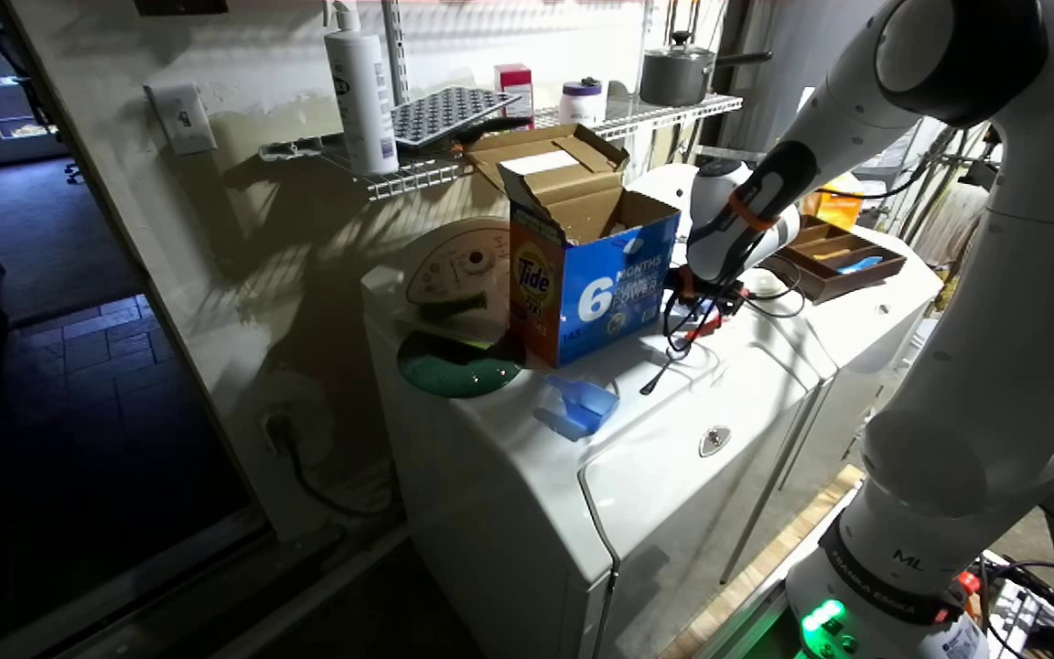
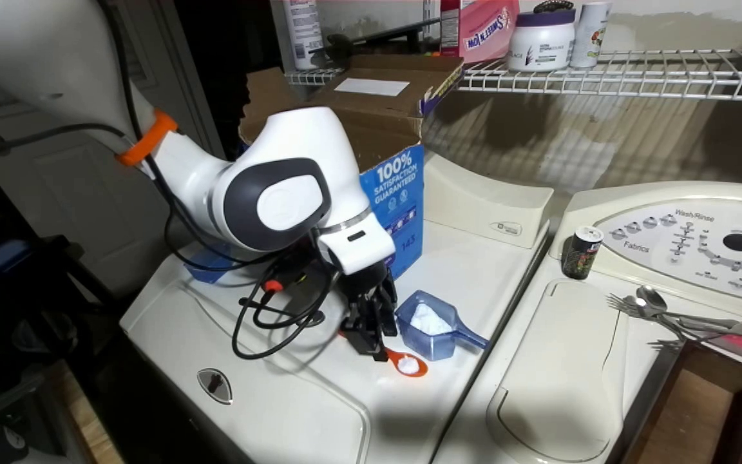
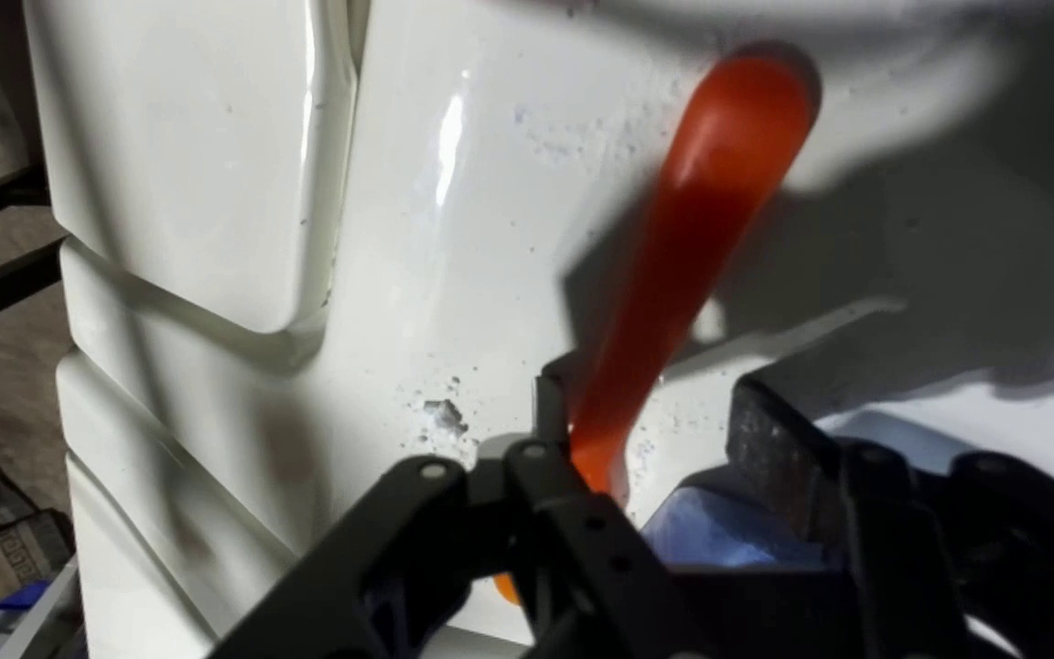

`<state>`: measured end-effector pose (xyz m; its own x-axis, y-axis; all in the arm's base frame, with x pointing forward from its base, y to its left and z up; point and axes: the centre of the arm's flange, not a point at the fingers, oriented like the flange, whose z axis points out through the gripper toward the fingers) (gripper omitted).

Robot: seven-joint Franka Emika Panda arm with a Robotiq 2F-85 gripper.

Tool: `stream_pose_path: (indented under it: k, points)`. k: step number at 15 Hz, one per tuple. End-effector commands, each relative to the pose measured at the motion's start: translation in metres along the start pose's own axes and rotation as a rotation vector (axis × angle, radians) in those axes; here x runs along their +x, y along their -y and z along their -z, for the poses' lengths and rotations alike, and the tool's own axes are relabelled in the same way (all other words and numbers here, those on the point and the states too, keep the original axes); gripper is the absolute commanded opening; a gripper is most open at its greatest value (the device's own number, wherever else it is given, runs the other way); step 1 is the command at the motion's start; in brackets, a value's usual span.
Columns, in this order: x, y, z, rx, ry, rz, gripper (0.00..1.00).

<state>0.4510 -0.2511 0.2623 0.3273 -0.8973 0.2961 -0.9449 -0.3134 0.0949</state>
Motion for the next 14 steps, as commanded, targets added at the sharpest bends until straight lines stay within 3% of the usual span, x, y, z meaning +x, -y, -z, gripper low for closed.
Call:
stream_pose_path:
  k: [1, 2, 5, 6, 14]
  points:
    - [0.001, 0.003, -0.002, -0.004, 0.017, -0.007, 0.25]
    - [0.001, 0.003, -0.002, -0.005, 0.016, -0.007, 0.16]
    - [0.003, 0.002, -0.001, -0.010, 0.016, -0.010, 0.02]
    - [0.002, 0.002, -0.002, -0.010, 0.017, -0.008, 0.06]
    - [0.008, -0.006, 0.015, -0.014, 0.000, 0.004, 0.04]
